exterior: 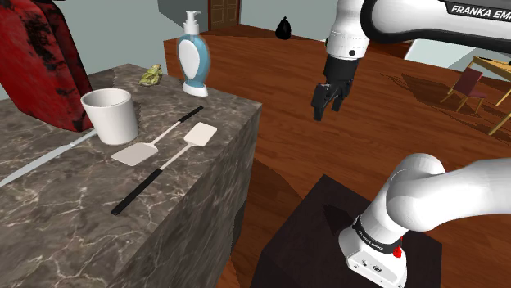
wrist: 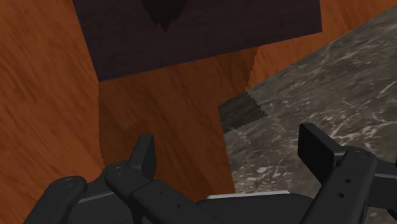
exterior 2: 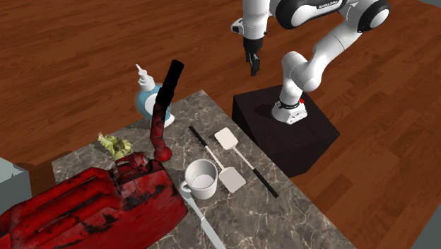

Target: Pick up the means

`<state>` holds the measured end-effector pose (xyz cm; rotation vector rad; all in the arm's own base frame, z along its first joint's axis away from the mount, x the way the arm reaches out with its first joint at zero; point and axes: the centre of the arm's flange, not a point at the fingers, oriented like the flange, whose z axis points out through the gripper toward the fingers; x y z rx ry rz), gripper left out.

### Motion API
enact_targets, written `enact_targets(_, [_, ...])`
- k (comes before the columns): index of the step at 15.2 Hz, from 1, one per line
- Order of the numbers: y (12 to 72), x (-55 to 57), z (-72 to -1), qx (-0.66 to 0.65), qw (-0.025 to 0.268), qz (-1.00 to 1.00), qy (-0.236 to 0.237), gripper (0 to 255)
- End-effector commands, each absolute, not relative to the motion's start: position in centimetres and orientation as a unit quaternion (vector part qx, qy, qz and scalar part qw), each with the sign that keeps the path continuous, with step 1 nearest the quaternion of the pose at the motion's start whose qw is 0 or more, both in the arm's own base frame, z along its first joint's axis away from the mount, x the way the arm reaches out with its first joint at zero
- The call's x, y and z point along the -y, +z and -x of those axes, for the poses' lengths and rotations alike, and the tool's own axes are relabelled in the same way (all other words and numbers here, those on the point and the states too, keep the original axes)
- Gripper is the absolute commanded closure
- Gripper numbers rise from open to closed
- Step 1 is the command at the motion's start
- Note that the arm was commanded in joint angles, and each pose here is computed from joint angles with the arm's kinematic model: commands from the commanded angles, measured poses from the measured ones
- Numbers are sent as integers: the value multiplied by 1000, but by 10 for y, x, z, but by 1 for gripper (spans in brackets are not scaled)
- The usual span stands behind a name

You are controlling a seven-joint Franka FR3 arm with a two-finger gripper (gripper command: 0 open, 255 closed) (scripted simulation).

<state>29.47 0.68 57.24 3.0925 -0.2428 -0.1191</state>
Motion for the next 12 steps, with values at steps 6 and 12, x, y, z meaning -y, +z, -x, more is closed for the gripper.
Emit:
enact_targets(6, [572, -71, -307, 158, 19, -987, -29, 0])
enact_targets(12, [571, -143, -335, 252, 20, -967, -18, 0])
